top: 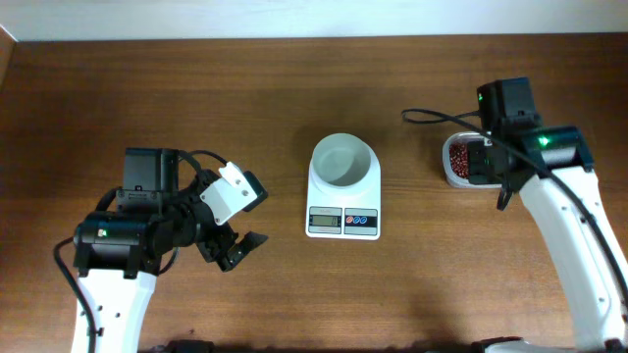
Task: Scoop and weigh 50g on scale
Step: 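Move the right gripper with the orange scoop over the bean tub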
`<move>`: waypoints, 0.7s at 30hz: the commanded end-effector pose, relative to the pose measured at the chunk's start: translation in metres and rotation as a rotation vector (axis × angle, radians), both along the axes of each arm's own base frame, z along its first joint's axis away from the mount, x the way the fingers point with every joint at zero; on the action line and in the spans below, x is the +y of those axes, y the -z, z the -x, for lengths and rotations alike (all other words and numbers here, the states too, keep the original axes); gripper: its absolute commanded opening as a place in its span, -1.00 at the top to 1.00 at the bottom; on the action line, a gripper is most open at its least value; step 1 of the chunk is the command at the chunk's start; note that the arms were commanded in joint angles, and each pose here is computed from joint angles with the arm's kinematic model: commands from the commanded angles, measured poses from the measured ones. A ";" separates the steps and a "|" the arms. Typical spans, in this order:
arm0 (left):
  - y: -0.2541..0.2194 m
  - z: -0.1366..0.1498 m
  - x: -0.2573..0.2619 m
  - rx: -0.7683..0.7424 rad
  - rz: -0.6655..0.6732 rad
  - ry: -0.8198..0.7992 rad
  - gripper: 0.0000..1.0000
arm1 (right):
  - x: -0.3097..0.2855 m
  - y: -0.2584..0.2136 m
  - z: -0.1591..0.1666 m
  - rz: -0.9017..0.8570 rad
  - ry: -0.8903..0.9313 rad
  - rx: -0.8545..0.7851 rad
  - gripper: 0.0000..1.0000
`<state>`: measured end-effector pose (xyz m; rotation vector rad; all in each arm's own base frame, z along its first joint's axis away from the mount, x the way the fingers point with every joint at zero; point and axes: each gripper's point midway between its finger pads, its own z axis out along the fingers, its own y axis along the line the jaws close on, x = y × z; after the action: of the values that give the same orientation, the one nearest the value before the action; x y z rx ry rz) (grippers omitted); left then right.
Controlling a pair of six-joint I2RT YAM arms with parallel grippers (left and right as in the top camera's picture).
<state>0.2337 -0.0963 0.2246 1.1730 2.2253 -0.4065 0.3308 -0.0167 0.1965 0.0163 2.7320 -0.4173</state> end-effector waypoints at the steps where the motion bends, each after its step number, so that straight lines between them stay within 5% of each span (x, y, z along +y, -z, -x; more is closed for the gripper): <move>1: -0.004 0.000 -0.001 -0.015 0.010 0.015 -0.98 | -0.011 0.021 -0.013 0.009 -0.015 0.070 0.92; 9: -0.004 0.000 -0.001 -0.015 0.010 0.015 -0.98 | -0.046 0.092 -0.050 -0.076 0.014 0.158 0.92; 21: -0.004 0.000 -0.001 -0.015 0.010 0.015 -0.98 | -0.024 0.103 -0.053 -0.511 -0.081 0.129 0.92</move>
<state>0.2338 -0.0963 0.2245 1.1738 2.2251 -0.4064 0.3818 -0.0575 0.0917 0.0574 2.8987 0.1146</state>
